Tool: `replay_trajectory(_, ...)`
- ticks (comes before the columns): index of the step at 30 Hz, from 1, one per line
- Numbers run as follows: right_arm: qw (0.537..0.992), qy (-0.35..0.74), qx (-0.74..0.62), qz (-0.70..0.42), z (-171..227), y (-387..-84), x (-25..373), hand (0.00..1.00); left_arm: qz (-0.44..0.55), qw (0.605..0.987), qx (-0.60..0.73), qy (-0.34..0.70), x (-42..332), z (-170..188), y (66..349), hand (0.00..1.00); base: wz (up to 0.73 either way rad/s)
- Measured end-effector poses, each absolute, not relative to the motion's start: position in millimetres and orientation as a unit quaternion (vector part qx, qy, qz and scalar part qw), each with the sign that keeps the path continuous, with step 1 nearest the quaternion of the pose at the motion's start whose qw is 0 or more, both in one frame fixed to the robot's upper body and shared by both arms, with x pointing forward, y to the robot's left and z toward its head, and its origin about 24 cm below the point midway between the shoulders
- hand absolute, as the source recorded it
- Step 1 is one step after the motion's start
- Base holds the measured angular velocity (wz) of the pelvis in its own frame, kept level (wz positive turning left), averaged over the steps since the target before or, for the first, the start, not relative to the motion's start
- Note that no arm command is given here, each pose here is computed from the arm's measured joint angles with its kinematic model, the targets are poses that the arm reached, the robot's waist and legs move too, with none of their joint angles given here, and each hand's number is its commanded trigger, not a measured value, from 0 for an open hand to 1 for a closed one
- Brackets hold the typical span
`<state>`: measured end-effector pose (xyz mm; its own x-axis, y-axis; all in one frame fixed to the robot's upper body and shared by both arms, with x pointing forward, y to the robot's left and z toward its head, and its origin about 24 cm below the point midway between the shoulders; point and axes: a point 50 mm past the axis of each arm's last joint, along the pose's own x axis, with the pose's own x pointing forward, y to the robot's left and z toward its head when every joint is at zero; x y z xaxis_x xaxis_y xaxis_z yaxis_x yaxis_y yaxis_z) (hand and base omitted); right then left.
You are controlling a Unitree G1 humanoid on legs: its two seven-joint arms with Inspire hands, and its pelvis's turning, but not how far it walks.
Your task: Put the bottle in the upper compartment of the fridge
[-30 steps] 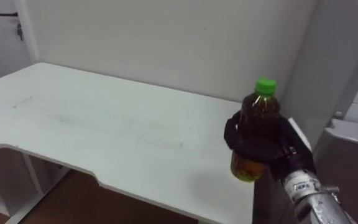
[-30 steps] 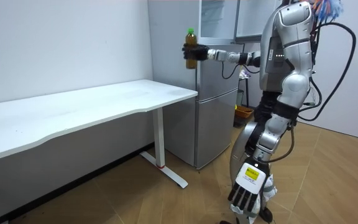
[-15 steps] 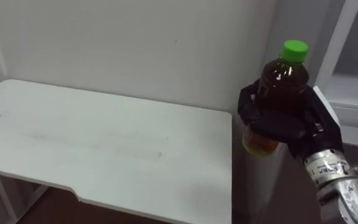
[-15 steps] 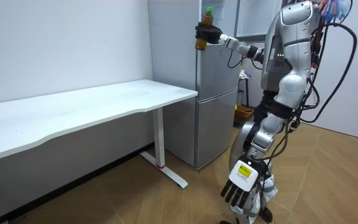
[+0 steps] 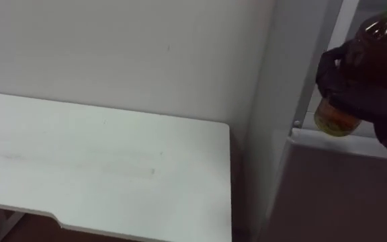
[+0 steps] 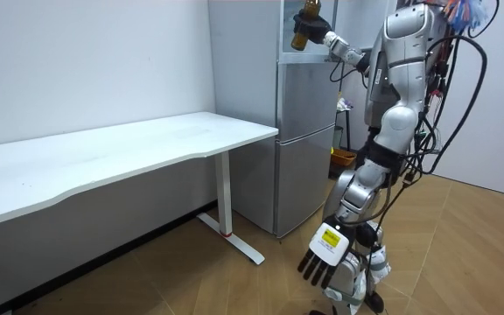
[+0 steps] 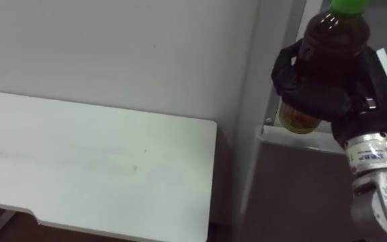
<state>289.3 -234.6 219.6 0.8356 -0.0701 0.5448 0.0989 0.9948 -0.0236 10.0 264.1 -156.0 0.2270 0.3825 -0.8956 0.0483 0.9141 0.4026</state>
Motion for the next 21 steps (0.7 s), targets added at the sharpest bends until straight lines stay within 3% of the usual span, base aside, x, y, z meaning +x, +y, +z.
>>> replay_trajectory(14, 0.956, -0.284, -0.030, -0.065, 227, -249, 287, 1.00, 0.094, 0.758, 0.175, 0.621, 2, -156, 266, 0.00, -0.01)
replay_trajectory(21, 0.958, -0.261, 0.025, -0.116, 229, -274, 302, 1.00, 0.106, 0.753, 0.164, 0.629, -5, -154, 272, 0.00, -0.01)
